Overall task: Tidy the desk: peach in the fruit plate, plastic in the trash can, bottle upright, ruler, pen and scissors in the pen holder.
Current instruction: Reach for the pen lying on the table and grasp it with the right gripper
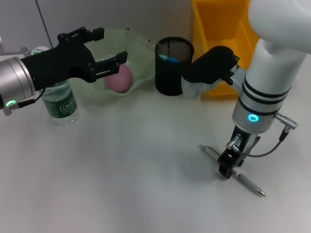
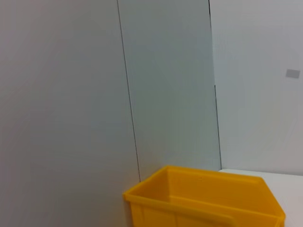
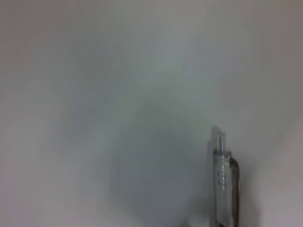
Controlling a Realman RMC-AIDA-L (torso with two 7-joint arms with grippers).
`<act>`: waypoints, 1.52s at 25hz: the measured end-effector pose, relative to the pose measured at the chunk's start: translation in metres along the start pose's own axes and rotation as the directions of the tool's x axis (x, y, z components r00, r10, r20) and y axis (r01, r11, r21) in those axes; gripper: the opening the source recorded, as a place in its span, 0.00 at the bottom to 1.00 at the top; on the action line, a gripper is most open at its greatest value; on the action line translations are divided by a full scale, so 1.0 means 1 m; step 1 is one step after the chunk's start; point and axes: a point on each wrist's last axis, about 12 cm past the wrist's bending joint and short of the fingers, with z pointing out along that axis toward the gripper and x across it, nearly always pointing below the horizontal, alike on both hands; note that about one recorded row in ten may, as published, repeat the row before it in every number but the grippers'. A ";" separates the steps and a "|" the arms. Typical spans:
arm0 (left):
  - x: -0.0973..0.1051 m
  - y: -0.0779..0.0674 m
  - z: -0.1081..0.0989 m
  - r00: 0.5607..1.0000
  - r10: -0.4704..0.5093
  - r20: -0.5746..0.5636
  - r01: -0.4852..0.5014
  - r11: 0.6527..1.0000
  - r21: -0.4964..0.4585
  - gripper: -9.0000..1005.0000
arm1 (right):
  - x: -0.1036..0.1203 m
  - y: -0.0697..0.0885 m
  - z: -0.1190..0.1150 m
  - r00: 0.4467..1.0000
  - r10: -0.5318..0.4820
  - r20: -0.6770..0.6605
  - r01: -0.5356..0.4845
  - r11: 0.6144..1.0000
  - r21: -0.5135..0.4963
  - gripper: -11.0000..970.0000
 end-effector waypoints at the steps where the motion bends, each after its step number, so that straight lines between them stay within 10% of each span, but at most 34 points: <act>1: 0.000 0.000 0.000 1.000 0.000 0.000 0.000 1.000 0.000 0.80 | 0.000 0.000 0.000 1.000 0.000 0.000 0.000 1.000 0.000 0.40; 38: -0.002 -0.001 0.002 1.000 0.013 0.004 -0.013 1.000 0.005 0.80 | 0.000 0.001 0.001 1.000 -0.010 -0.007 0.010 1.000 0.008 0.28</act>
